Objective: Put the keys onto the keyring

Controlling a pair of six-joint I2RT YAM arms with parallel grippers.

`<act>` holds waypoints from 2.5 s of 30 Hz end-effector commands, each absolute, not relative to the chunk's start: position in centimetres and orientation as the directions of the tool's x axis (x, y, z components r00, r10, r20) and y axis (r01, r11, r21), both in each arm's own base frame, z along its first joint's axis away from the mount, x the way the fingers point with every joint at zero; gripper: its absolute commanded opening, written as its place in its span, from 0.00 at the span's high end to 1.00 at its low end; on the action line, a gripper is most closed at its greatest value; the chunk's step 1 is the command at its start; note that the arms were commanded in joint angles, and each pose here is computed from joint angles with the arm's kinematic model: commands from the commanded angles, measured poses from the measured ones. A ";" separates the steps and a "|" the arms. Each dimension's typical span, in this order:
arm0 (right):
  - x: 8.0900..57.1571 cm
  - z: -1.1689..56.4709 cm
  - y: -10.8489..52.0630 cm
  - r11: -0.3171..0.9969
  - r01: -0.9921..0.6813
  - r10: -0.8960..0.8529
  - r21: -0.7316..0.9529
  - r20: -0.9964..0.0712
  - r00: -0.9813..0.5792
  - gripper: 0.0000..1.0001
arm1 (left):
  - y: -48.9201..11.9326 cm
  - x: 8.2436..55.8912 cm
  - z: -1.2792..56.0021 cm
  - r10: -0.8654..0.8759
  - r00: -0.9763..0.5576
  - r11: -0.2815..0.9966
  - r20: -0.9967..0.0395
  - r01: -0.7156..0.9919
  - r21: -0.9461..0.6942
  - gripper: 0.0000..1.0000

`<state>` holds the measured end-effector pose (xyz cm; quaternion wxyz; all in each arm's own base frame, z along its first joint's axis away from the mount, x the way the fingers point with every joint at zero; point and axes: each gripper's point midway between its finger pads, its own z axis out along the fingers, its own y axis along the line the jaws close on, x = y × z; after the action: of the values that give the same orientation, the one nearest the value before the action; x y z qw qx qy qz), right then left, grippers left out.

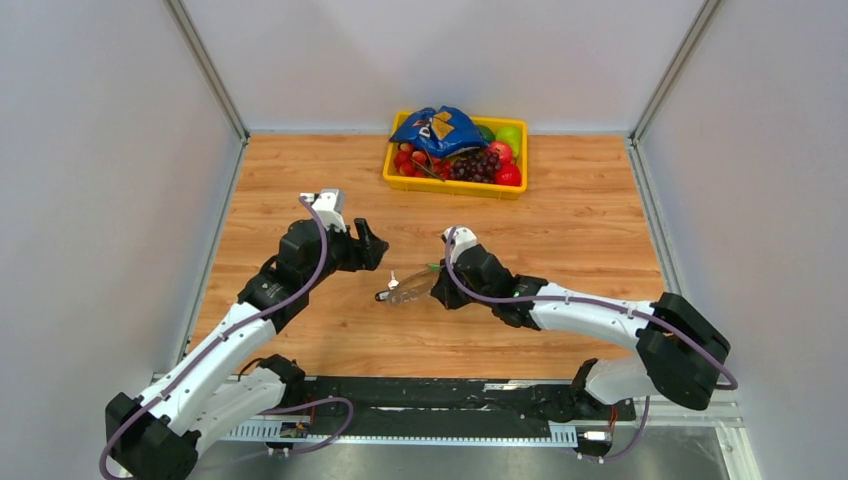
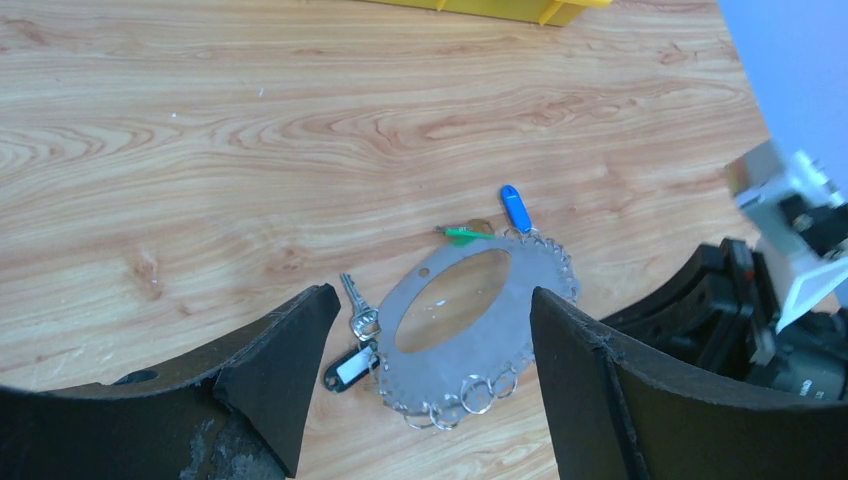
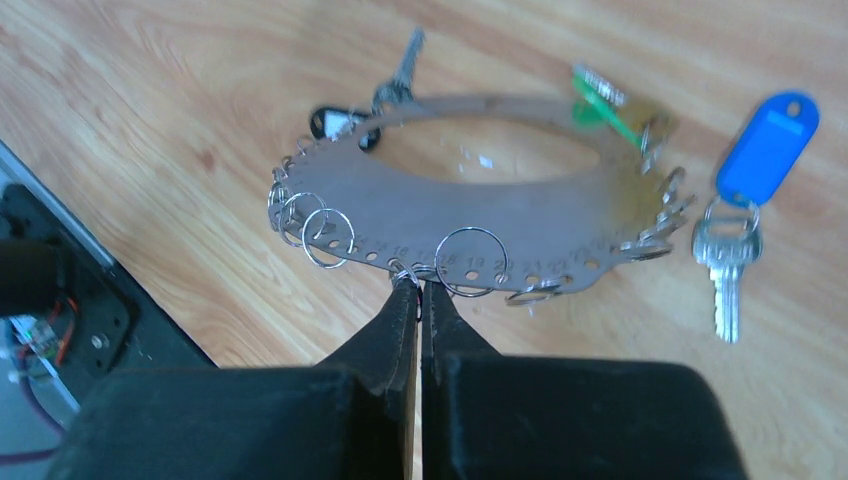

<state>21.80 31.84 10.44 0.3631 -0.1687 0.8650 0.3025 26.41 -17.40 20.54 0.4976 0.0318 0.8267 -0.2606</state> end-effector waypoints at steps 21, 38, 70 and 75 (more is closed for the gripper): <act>26.5 6.9 27.9 0.929 -0.322 -0.095 0.181 -0.725 -0.682 1.00 | -17.4 24.1 18.1 -0.213 -0.571 0.839 -0.792 0.308 -0.448 0.18; 24.3 13.9 27.4 0.873 -0.401 -0.051 0.276 -0.767 -0.640 0.35 | -19.7 21.3 10.7 -0.080 -0.704 0.771 -0.705 0.404 -0.491 0.25; 23.0 14.7 25.2 0.877 -0.385 -0.015 0.287 -0.786 -0.618 0.32 | -23.8 22.9 2.7 -0.046 -0.837 0.785 -0.545 0.307 -0.538 0.39; 23.0 14.6 25.0 0.879 -0.382 -0.014 0.285 -0.787 -0.617 0.32 | -24.2 23.1 2.5 -0.035 -0.843 0.780 -0.538 0.314 -0.542 0.42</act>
<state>22.81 25.17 13.68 0.4063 -0.1210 0.8800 0.2141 23.18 -23.94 3.00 0.2820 0.0760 0.8999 -0.3238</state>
